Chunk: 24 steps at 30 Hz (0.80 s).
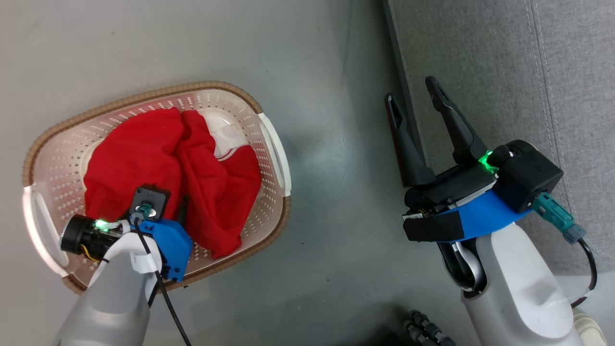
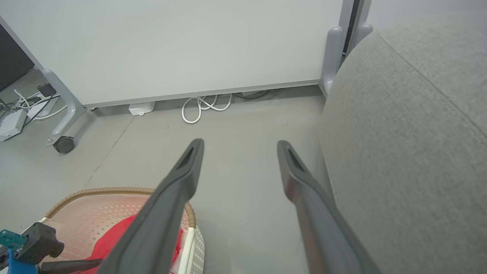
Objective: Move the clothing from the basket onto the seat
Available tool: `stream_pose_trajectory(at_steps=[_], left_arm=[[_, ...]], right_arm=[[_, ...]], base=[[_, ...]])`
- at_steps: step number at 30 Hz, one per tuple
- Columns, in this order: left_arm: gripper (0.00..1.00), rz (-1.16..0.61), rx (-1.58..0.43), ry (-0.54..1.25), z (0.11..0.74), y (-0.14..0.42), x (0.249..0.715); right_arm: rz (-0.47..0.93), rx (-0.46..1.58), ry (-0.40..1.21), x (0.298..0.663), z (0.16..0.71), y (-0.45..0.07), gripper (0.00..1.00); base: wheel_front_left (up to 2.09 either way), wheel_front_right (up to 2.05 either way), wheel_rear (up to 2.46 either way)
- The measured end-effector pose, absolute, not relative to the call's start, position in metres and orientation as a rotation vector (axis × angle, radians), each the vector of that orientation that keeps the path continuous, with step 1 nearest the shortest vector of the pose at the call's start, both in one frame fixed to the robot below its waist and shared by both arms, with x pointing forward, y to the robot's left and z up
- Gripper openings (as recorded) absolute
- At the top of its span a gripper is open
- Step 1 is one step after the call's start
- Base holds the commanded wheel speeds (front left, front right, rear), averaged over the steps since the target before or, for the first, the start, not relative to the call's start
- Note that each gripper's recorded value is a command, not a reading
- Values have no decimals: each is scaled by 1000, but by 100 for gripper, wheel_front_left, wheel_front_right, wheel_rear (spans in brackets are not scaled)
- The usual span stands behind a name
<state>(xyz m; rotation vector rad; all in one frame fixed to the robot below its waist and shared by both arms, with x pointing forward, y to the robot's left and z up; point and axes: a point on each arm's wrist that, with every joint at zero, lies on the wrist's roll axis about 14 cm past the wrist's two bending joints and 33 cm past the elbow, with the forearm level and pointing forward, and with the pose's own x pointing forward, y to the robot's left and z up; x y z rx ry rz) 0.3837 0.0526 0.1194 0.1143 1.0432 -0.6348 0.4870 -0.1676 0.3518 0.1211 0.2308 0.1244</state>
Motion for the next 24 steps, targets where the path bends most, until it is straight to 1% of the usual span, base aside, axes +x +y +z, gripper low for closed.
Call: stream_pose_trajectory(at_steps=[5,7,14,15,16,17,24], left_arm=[[100,-641,198,1113,102,60,375],[100,-670,293,1141,94,68,370],[100,-706,437,1194,84,81,363],[72,-707,444,1200,84,82,363],[30,-709,449,1202,84,82,364],[0,-711,453,1202,84,82,364],[0,-725,454,1221,84,82,361]], right_arm=[[120,124,242,486,346,-169,100],[118,133,247,485,344,-169,100],[116,145,256,484,341,-169,100],[116,145,256,484,341,-169,100],[116,145,257,484,341,-169,100],[116,146,257,484,341,-169,100],[120,150,256,484,341,-167,100]], base=[[0,0,0],[0,0,0],[0,0,0],[0,0,0],[0,0,0],[0,0,0],[0,0,0]])
